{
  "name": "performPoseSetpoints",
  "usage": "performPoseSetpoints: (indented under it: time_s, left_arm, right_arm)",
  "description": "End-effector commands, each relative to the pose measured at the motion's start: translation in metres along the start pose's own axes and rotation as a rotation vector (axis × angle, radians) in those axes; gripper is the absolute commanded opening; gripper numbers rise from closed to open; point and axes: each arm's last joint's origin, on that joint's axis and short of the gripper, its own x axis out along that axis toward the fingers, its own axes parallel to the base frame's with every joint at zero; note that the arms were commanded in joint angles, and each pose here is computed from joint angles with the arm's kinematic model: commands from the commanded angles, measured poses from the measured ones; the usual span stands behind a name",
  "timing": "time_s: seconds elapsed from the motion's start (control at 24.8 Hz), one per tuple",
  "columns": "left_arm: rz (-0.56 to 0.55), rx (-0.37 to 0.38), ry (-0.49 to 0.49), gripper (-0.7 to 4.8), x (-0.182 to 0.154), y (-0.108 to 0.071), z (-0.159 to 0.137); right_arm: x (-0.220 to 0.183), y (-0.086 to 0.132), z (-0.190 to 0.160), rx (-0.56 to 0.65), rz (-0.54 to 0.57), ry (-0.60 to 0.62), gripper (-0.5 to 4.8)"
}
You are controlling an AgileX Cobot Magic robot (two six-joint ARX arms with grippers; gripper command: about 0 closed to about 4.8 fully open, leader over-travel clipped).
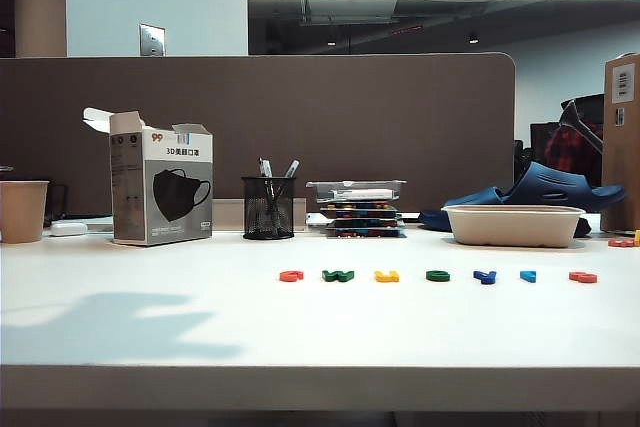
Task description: Select the appropriate letters from the row of letter magnets placed on the table to arrange into the word "yes".
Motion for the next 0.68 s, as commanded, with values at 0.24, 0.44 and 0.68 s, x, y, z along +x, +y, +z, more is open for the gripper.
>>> performPoseSetpoints:
  time_s: [0.24, 0.44, 0.68]
  left_arm:
    - [0.004, 0.007, 0.016, -0.05, -0.003, -0.001, -0.003]
    - [0.004, 0.011, 0.016, -0.05, -0.003, 0.0, -0.003]
    - [0.004, 0.011, 0.016, -0.05, -0.003, 0.0, -0.003]
  right_arm:
    - [0.0, 0.0, 0.001, -0.003, 0.001, -0.032, 0.31]
    - [-0.001, 0.001, 0.008, -0.005, 0.006, -0.087, 0.31]
    - [-0.006, 0.002, 0.023, 0.031, 0.011, -0.134, 0.2]
